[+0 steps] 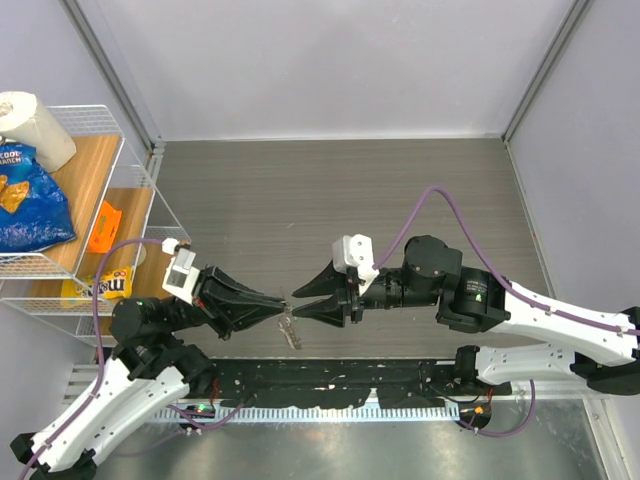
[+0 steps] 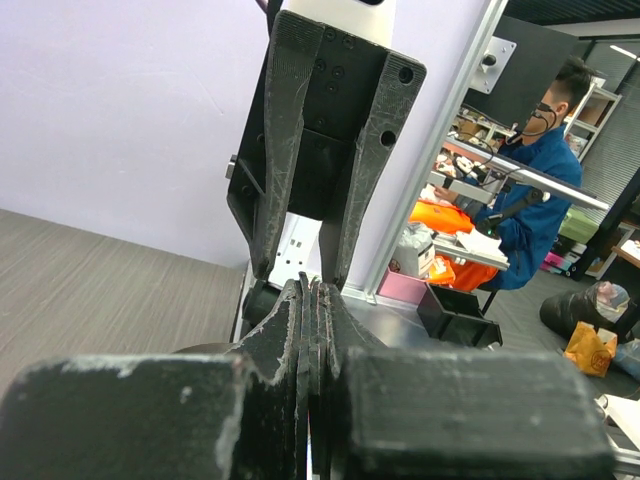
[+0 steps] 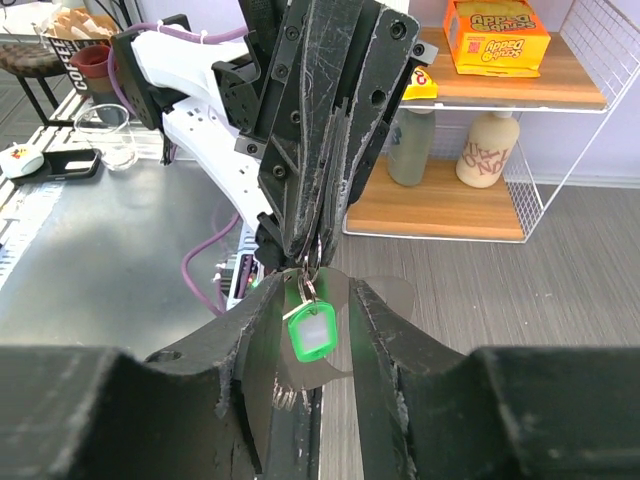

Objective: Put the keys on the keyring

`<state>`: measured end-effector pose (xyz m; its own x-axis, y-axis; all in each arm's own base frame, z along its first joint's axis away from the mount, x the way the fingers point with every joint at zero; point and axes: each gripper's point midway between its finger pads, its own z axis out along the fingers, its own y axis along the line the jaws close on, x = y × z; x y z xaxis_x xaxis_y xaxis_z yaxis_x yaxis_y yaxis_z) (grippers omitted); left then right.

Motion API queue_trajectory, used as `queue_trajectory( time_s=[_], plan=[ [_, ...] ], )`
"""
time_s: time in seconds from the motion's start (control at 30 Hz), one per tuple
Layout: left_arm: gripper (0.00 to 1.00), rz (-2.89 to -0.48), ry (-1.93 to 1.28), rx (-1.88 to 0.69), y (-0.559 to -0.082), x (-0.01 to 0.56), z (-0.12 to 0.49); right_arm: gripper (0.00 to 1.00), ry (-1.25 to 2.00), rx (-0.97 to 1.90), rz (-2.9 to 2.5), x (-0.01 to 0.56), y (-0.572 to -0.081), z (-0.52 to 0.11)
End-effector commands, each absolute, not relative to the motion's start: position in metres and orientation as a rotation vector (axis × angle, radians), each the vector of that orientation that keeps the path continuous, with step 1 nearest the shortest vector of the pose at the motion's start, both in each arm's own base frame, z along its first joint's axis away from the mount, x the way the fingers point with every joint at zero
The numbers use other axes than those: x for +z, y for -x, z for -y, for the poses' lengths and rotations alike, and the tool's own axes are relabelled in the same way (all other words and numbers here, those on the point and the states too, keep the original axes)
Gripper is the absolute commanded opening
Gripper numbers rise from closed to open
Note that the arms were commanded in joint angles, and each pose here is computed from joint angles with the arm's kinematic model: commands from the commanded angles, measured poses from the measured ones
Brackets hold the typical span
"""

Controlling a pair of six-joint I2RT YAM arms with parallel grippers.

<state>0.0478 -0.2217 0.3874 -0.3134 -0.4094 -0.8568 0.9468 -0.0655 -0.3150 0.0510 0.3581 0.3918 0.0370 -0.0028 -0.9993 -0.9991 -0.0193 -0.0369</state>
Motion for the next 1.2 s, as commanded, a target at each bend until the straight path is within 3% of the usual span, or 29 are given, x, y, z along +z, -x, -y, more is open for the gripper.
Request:
queue_trajectory(
  time_s=[0.0,0.37,0.63,0.93,1.17],
  plan=[
    [0.0,-1.011,-0.694,-1.606,-0.042,0.404,0.214,0.37,1.185,1.227,-1.085,0.425,-0.049,-0.359],
    [0.0,-1.003,-0.693,-1.602,-0.041,0.407,0.212,0.3,1.209,1.268,-1.106,0.418,-0.045,-0.369],
    [0.0,-1.006,-0.694,-1.603,-0.041,0.405,0.213,0.06,1.19,1.282,-1.085,0.424,-0.043,-0.366],
    [0.0,-1.094,-0.725,-1.588,-0.042,0.392,0.216,0.05,1.248,1.281,-1.122,0.421,-0.037,-0.36],
    [0.23,-1.189,-0.79,-1.582,-0.033,0.385,0.214,0.05,1.347,1.268,-1.229,0.409,-0.03,-0.35]
  ],
)
